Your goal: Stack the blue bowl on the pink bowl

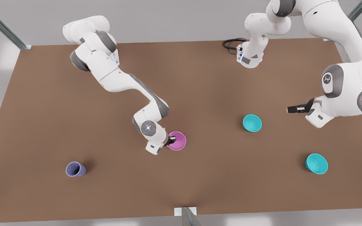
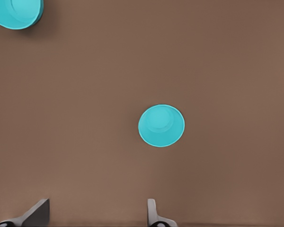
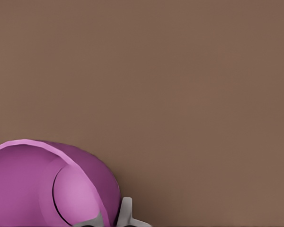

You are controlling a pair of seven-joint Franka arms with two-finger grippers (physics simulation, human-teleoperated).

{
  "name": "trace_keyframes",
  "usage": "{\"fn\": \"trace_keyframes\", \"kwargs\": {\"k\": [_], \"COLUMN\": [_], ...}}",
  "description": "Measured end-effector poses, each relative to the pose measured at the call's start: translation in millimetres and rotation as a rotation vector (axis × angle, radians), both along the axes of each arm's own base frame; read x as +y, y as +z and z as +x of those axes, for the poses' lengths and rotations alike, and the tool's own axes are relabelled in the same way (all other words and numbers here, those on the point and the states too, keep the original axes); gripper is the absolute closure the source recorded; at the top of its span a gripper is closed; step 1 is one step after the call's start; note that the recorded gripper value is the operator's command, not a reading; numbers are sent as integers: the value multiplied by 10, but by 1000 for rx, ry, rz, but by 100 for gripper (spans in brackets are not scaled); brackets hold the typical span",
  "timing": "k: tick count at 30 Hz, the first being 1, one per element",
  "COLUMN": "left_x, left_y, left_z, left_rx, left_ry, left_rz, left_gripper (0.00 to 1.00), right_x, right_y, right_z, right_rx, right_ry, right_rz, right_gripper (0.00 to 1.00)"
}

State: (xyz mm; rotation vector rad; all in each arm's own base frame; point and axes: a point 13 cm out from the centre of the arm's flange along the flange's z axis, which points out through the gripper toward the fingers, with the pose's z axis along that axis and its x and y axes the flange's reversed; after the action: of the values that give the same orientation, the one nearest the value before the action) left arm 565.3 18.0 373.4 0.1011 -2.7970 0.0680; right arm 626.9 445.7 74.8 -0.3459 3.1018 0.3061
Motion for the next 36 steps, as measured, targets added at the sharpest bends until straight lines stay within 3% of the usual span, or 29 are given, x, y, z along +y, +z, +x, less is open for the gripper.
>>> {"fn": "trace_keyframes", "kwargs": {"k": [2, 3, 4, 6, 10, 14, 19, 22, 24, 25, 26, 28, 31, 33, 36], "left_x": [-21, -53, -71, -126, -346, -456, -407, -394, -406, -410, -418, -430, -504, -578, -676], "left_y": [-277, -591, -901, -1487, -2361, -2708, -3027, -3145, -3180, -3187, -3182, -3171, -3155, -3114, -2833], "left_z": [-7, -162, -291, -472, -526, -320, -363, -414, -417, -414, -408, -400, -395, -374, -169], "left_rx": [39, 84, 116, 140, 80, -32, -65, -67, -72, -75, -78, -82, -83, -88, -131], "left_ry": [11, 17, 23, 27, 23, 55, 59, 50, 40, 36, 33, 30, 20, 16, 23], "left_rz": [-24, -42, -53, -63, -76, -95, -91, -88, -87, -87, -88, -92, -99, -110, -132], "left_gripper": [0, 0, 0, 0, 0, 0, 0, 0, 43, 70, 79, 79, 79, 79, 79], "right_x": [35, 35, 26, -8, -72, -466, -2432, -4552, -4849, -4847, -4773, -4618, -4946, -5271, -5182], "right_y": [-69, -85, -97, -117, -117, 430, 1521, 2036, 2811, 3022, 3110, 3163, 3853, 4193, 4141], "right_z": [-5, 0, 9, 32, 84, 469, 868, 570, 314, 270, 230, 170, -67, -333, -467], "right_rx": [-7, -9, -11, -17, -24, -41, 141, 252, 162, 133, 120, 109, 68, 88, 145], "right_ry": [-24, -39, -54, -88, -164, -291, -517, -653, -586, -544, -495, -396, -439, -506, -449], "right_rz": [-13, -17, -21, -34, -51, -4, 58, 77, -40, -91, -148, -267, -434, -423, -382], "right_gripper": [79, 30, 0, 0, 0, 0, 0, 0, 0, 0, 0, 0, 0, 0, 0]}}
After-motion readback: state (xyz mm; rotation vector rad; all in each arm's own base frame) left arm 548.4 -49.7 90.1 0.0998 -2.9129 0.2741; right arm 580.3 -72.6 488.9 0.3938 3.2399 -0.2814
